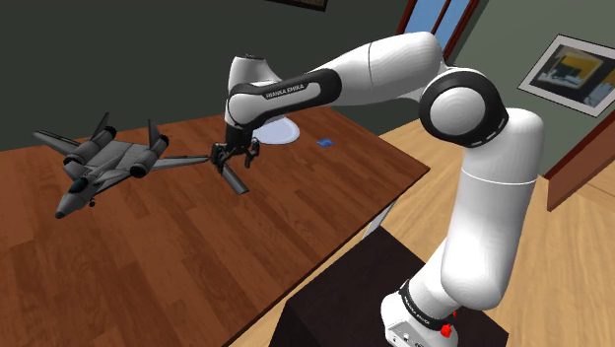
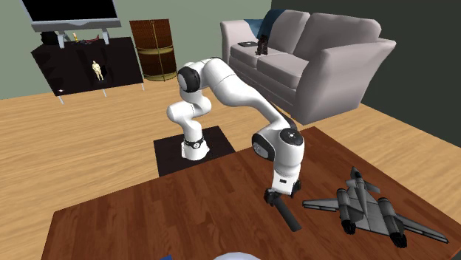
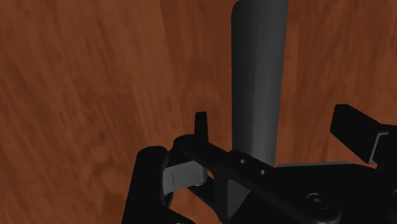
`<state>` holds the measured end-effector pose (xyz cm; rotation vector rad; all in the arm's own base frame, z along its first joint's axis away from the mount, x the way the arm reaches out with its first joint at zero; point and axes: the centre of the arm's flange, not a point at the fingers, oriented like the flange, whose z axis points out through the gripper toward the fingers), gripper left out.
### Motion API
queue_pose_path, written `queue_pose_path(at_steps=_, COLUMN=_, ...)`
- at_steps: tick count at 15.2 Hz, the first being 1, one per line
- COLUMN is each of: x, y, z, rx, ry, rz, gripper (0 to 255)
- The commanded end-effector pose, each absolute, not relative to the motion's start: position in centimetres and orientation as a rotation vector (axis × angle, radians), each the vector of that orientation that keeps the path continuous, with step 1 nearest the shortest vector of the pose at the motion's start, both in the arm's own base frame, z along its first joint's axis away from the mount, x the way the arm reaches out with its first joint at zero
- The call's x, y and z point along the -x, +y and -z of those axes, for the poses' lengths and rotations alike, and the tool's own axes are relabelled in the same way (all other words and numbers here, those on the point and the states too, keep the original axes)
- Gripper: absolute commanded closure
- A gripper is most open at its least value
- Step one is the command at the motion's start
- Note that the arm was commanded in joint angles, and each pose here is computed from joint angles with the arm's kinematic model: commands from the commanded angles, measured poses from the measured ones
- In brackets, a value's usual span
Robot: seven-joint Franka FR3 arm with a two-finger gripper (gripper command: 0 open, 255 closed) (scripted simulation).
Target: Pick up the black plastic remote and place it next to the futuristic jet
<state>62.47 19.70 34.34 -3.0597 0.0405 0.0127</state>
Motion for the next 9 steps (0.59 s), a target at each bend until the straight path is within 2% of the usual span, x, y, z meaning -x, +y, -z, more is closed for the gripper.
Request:
queue_pose_path(at_steps=1, x=-62.4, y=19.7, z=-36.7, rx=3.06, ry=0.041, rz=-0.013, gripper=0)
queue_pose_path(at_steps=9, x=-62.4, y=19.6, z=-37.8, rx=3.06, ry=0.041, rz=-0.013, gripper=0)
